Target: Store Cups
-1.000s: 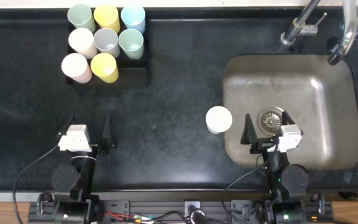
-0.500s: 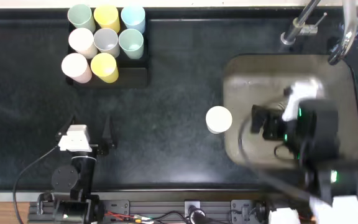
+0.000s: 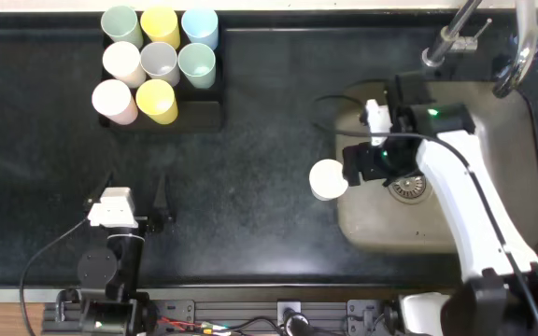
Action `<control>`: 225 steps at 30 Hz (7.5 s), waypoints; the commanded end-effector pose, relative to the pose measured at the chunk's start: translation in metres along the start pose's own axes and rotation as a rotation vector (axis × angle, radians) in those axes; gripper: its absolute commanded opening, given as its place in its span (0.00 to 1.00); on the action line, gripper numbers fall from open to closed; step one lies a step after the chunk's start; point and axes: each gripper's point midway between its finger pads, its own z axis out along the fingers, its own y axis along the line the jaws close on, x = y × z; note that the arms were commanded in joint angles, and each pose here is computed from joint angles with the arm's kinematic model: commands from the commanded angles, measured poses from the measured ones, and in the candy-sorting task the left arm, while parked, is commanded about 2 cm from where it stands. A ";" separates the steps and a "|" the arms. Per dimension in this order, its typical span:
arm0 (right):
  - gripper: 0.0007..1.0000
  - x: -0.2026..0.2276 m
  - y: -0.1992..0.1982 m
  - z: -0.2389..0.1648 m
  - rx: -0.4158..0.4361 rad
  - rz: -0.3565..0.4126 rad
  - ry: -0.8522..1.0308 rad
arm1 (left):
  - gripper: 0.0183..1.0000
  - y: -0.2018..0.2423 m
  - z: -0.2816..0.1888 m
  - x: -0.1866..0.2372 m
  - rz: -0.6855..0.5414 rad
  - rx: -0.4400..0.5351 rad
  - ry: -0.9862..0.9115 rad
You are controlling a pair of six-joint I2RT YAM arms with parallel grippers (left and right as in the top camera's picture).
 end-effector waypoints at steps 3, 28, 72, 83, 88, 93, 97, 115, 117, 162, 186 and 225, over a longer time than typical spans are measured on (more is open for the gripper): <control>0.96 -0.008 0.011 0.016 -0.001 -0.080 0.046 | 1.00 -0.003 -0.001 -0.001 0.015 0.017 -0.005; 0.04 -0.079 0.071 -0.039 -0.158 -0.020 -0.169 | 1.00 -0.003 -0.001 -0.001 0.015 0.017 -0.005; 0.04 -0.211 0.252 0.039 -0.174 0.109 -0.315 | 1.00 -0.003 -0.001 -0.001 0.015 0.017 -0.005; 0.04 -0.213 0.248 0.050 -0.142 0.142 -0.315 | 1.00 -0.003 -0.001 -0.001 0.015 0.017 -0.005; 0.04 -0.213 0.249 0.050 -0.145 0.141 -0.315 | 1.00 -0.003 -0.001 -0.001 0.015 0.017 -0.005; 0.04 -0.212 0.249 0.055 -0.145 0.141 -0.303 | 1.00 -0.003 -0.001 -0.001 0.015 0.017 -0.005; 0.04 -0.211 0.249 0.063 -0.143 0.141 -0.288 | 1.00 -0.003 -0.001 -0.001 0.015 0.017 -0.005; 0.11 -0.210 0.251 0.063 -0.144 0.136 -0.288 | 1.00 -0.003 -0.001 -0.001 0.015 0.017 -0.005; 0.11 -0.210 0.252 0.063 -0.145 0.135 -0.288 | 1.00 -0.003 -0.001 -0.001 0.015 0.017 -0.005; 1.00 -0.016 0.030 -0.232 0.141 -0.105 -0.989 | 1.00 -0.003 -0.001 -0.001 0.015 0.017 -0.005; 1.00 0.040 0.009 -0.133 0.058 -0.111 -1.642 | 1.00 -0.003 -0.001 -0.001 0.015 0.017 -0.005; 1.00 0.028 -0.009 -0.059 0.082 -0.071 -1.506 | 1.00 -0.003 -0.001 -0.001 0.015 0.017 -0.005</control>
